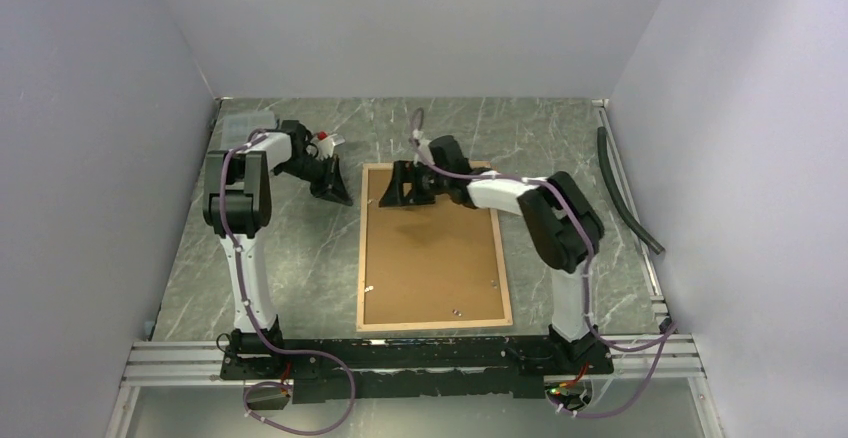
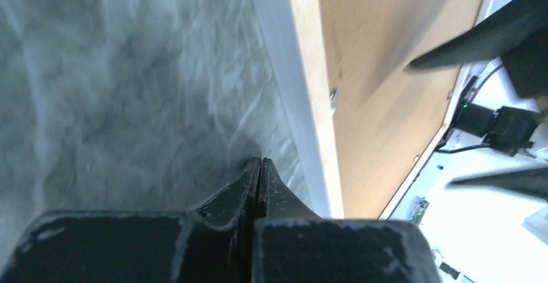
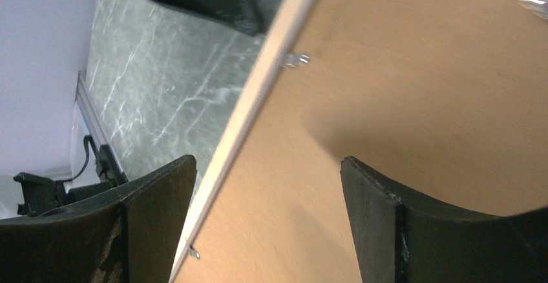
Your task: Put the photo into the frame
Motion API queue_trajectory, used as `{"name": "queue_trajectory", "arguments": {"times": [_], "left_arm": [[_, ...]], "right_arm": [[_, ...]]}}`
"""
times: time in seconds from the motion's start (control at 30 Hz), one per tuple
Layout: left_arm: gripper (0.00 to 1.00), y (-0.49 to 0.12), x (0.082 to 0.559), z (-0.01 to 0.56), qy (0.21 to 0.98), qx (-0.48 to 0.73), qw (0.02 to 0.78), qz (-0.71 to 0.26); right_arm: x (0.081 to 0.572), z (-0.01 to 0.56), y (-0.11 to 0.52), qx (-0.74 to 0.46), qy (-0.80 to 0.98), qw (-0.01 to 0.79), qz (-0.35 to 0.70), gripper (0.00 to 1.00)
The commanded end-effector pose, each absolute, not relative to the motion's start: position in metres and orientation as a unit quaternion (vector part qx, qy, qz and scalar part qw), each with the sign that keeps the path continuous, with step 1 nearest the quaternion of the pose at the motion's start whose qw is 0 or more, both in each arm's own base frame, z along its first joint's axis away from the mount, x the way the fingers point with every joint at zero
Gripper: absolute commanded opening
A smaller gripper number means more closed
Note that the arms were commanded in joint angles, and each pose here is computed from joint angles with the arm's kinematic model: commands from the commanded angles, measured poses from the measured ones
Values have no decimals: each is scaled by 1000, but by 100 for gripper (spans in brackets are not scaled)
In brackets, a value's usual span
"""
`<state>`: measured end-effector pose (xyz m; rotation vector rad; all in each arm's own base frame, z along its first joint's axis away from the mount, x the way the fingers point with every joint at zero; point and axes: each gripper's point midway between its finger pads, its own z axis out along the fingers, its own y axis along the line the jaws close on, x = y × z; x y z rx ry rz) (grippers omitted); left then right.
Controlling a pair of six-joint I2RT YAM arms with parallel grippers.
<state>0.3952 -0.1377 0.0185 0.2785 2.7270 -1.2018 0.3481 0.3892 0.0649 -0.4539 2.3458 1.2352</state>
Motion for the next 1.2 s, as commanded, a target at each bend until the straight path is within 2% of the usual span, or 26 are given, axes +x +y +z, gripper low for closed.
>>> {"name": "queue_trajectory", "arguments": {"times": [0.0, 0.1, 0.2, 0.33, 0.5, 0.67, 0.93, 1.17], "left_arm": [[5, -113, 370, 20, 926, 138, 72, -344], [6, -108, 349, 22, 926, 161, 68, -335], [6, -110, 334, 19, 926, 165, 61, -335], [7, -121, 347, 33, 917, 138, 77, -366], [23, -139, 371, 55, 900, 104, 96, -413], [29, -151, 375, 53, 890, 93, 83, -439], [27, -162, 376, 29, 893, 91, 61, -437], [18, -164, 375, 17, 896, 88, 50, -432]], "right_arm": [[389, 130, 330, -94, 840, 335, 416, 90], [402, 148, 277, -37, 851, 376, 365, 96], [399, 148, 266, -22, 857, 370, 359, 95], [377, 125, 325, -53, 866, 331, 370, 92], [359, 95, 390, -52, 865, 296, 401, 84], [354, 80, 423, -41, 854, 287, 432, 80], [359, 63, 434, -25, 855, 273, 441, 77], [367, 52, 441, -14, 854, 264, 447, 75]]}}
